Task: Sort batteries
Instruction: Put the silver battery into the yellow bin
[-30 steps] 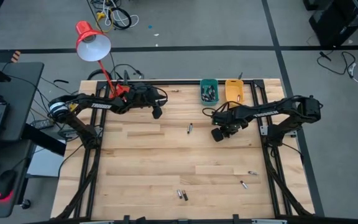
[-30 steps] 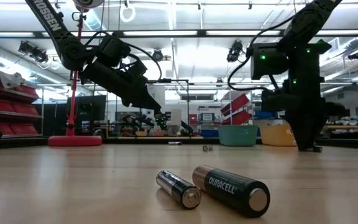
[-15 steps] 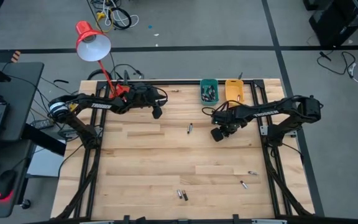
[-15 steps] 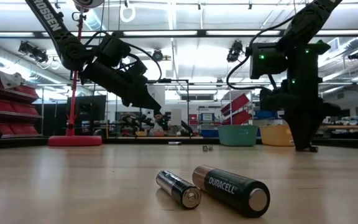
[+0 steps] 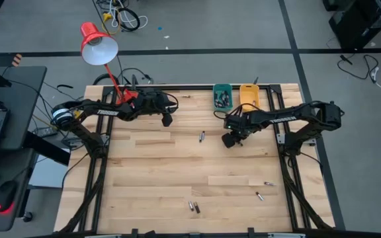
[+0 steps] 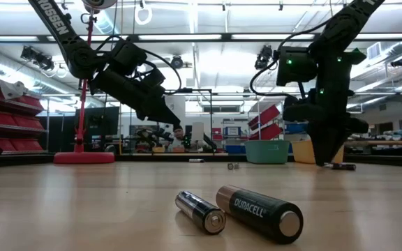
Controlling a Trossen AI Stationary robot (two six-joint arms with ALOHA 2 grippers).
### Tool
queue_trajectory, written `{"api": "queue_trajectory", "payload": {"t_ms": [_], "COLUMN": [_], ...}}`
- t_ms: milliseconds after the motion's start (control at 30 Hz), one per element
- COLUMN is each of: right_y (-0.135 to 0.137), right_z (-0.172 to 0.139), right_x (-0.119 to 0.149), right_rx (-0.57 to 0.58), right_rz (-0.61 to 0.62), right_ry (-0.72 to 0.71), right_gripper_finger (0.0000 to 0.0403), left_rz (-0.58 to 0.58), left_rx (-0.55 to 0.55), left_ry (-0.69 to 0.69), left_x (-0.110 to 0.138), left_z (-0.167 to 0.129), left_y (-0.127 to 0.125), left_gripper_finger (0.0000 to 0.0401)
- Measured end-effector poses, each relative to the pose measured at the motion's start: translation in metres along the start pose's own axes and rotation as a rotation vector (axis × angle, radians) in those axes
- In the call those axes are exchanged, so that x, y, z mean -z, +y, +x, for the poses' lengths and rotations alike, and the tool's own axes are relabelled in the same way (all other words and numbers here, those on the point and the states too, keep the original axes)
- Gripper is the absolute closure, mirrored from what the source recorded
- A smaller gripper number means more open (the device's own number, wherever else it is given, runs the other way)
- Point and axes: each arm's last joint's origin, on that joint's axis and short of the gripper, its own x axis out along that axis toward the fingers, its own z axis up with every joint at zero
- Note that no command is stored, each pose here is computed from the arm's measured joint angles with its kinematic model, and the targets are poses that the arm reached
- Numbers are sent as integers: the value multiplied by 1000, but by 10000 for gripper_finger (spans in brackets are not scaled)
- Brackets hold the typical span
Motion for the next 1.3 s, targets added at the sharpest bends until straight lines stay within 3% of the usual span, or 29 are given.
{"api": "queue_trajectory", "payload": {"t_ms": [233, 667, 833, 967, 1200, 1300], "right_y": [-2, -4, -6, -11, -15, -13], "right_z": [-1, 1, 0, 5, 10, 6], "right_x": [-4, -1, 2, 6, 10, 7], "right_rx": [12, 29, 60, 82, 127, 132], "right_rz": [9, 31, 23, 22, 28, 24], "right_ry": [-21, 11, 33, 27, 29, 11], "right_gripper_finger": [397, 300, 287, 303, 387, 387], "left_rz": [0, 3, 3, 3, 3, 3], "left_rx": [2, 2, 2, 2, 2, 2], "left_ry": [5, 8, 8, 8, 8, 8], "left_x": [0, 1, 1, 1, 1, 1], "left_z": [0, 0, 0, 0, 0, 0], "left_y": [0, 0, 0, 0, 0, 0], "left_gripper_finger": [289, 289, 289, 289, 289, 289]}}
